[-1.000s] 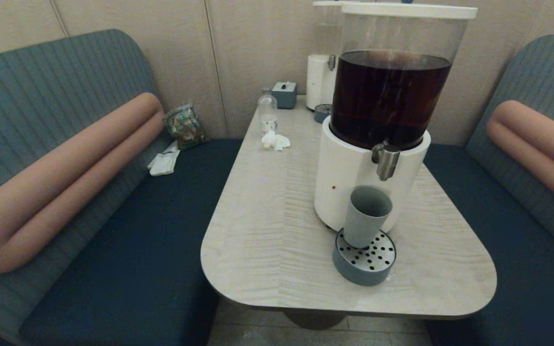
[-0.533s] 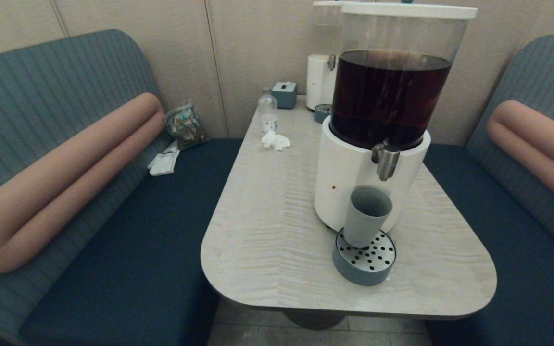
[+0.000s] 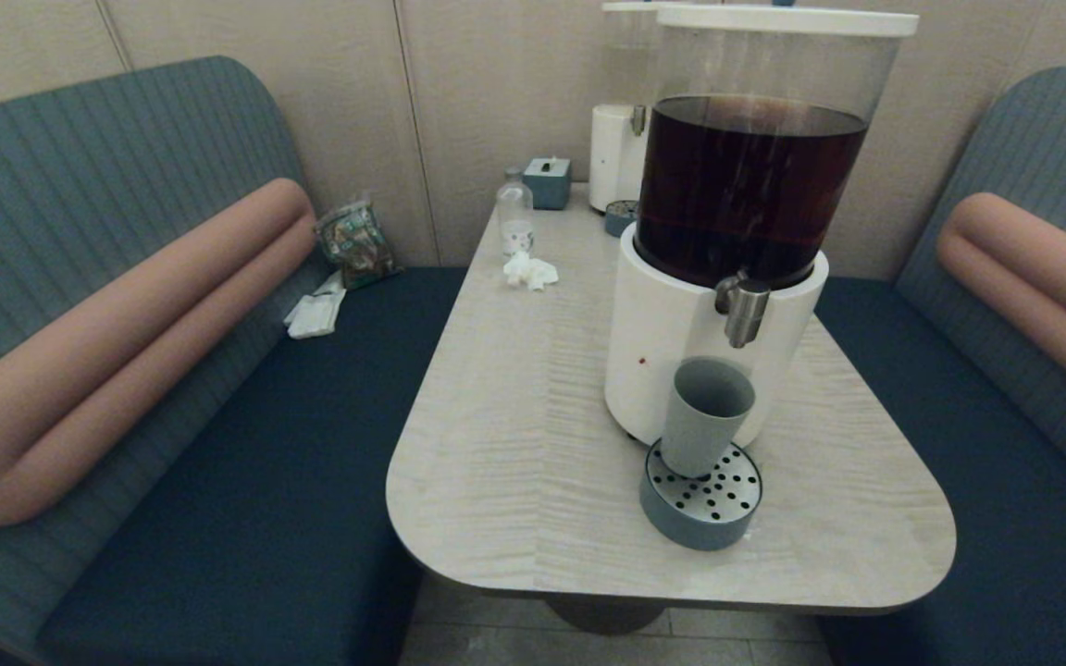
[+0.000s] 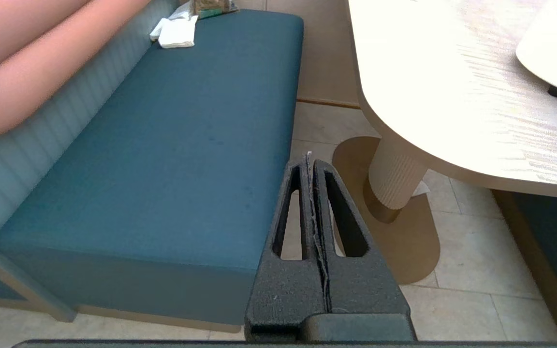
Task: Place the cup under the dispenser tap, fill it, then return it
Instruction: Place the cup next to the water dispenser
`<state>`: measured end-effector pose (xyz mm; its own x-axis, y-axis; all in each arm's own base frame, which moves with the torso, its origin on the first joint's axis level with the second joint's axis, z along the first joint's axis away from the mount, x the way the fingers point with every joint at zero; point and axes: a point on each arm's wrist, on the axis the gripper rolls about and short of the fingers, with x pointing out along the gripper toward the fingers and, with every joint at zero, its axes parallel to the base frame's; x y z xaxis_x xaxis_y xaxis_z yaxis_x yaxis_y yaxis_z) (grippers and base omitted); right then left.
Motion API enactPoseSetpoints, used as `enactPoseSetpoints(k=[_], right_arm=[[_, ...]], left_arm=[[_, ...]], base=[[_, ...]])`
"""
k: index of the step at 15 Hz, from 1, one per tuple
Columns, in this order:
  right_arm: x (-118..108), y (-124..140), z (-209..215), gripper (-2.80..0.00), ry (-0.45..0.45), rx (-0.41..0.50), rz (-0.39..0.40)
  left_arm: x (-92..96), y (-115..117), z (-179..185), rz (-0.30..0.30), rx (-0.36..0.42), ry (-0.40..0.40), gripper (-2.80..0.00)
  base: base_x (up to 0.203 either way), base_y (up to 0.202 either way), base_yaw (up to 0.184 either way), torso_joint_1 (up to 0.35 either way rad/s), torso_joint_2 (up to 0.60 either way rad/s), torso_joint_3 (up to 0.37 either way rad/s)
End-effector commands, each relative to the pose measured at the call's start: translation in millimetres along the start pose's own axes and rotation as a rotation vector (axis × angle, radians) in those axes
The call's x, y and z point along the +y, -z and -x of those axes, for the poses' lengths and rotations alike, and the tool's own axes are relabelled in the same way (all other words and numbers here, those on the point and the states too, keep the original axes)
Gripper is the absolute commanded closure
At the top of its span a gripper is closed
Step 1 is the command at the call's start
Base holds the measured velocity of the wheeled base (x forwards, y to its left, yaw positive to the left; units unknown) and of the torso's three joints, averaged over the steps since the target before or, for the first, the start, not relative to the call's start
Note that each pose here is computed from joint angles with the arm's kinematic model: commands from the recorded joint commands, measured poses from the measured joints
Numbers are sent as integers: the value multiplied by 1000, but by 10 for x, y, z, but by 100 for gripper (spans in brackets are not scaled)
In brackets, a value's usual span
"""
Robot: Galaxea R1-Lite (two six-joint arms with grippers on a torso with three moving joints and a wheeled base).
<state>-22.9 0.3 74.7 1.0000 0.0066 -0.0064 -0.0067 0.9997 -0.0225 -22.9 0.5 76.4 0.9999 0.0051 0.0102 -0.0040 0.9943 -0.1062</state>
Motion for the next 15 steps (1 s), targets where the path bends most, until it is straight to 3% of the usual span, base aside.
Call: enactPoseSetpoints(k=[1,4,6,9,12,15], right_arm=[[0,0,-1,0,0,1,0],[0,0,0,0,0,0,0],[0,0,-1,0,0,1,0],[0,0,-1,0,-1,1,0],[0,0,-1,0,0,1,0],[0,0,0,0,-1,1,0]], left_arm=[[0,-1,-1,-3,1,0,0],[0,-3,0,-2,-3,-2,0],[-10,-105,26,19,-46,0,0],[-59,-553,199,33,-175,30,0],[-115,-936,97,35,-104,88,0],[-178,-1341,-309,39,8,142,0]], base=[[0,0,0,0,0,0],[0,0,0,0,0,0],[0,0,0,0,0,0],[0,0,0,0,0,0],[0,0,0,0,0,0],[0,0,0,0,0,0]])
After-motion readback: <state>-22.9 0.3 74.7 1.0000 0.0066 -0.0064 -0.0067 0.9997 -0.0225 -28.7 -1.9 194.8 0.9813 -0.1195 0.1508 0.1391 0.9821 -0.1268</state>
